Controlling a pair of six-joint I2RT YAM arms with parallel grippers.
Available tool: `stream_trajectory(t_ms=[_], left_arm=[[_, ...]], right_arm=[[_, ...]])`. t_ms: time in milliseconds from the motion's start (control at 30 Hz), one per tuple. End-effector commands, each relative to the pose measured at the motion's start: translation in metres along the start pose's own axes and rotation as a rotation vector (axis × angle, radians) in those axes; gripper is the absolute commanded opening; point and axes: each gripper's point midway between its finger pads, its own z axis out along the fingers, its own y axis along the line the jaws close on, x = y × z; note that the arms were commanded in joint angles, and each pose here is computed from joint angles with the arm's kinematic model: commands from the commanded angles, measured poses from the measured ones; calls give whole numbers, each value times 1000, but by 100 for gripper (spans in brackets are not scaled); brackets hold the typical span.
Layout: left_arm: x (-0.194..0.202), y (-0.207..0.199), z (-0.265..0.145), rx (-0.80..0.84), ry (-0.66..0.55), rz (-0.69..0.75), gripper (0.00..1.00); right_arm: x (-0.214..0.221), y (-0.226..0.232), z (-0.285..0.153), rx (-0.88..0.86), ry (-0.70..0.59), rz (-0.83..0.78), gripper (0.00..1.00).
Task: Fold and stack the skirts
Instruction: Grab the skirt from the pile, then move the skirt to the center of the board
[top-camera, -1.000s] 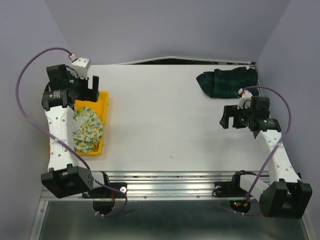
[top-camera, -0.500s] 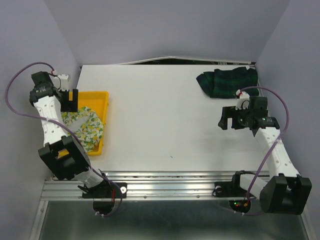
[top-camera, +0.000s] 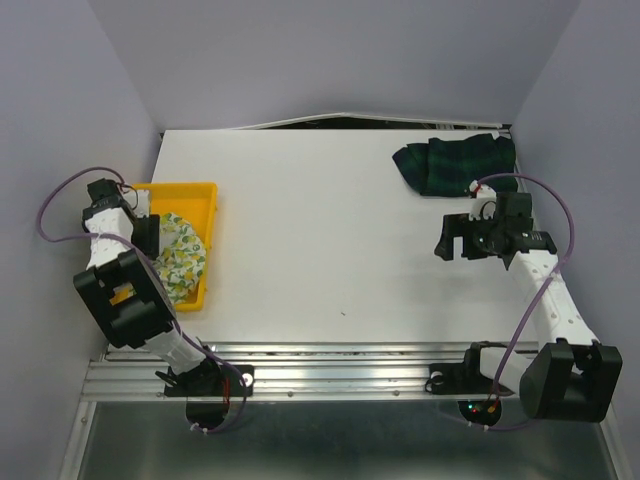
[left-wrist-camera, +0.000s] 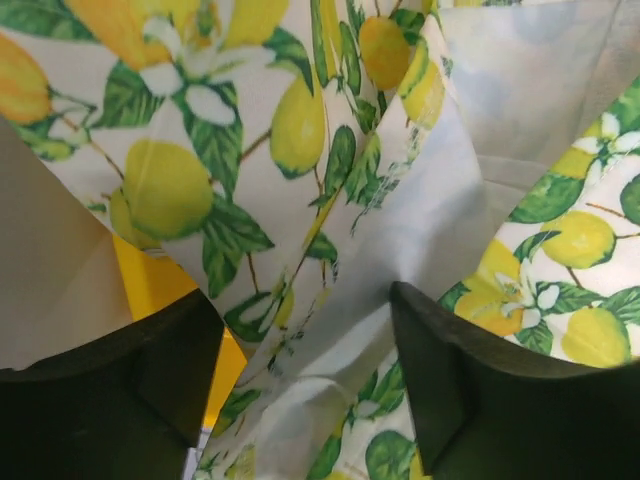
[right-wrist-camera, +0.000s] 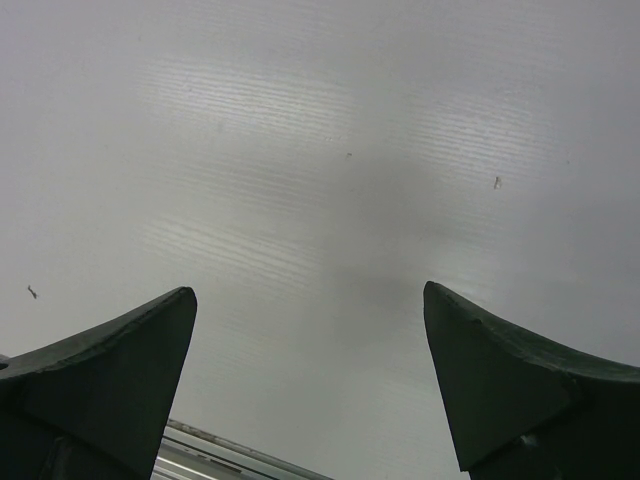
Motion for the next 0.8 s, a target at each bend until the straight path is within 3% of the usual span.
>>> stream_trajectory(t_ms=[0, 133, 200, 333, 433, 500, 533, 633, 767], left_arm=[[-23, 5, -5, -9, -99, -16, 59], [-65, 1, -55, 37, -282, 20, 28], [-85, -7, -91, 83, -397, 51, 0], [-136, -21, -192, 130, -640, 141, 0], [-160, -59, -259, 216, -814, 265, 0], [-166, -83, -283, 245, -868, 324, 0], [-169, -114, -296, 296, -900, 393, 0], [-170, -167, -308, 364, -938, 477, 0], [-154, -234, -288, 488, -892, 576, 0]], right_arm=[[-26, 2, -12, 2, -69, -36, 100], [-27, 3, -13, -1, -74, -35, 100], [-27, 4, -14, -4, -75, -33, 100], [-31, 6, -15, -11, -80, -29, 100], [-34, 6, -15, -14, -86, -26, 100], [-36, 6, -16, -12, -90, -25, 100], [-39, 6, -17, -9, -94, -27, 100], [-47, 3, -19, 12, -106, -26, 100], [-55, -5, -21, 52, -110, -25, 100]])
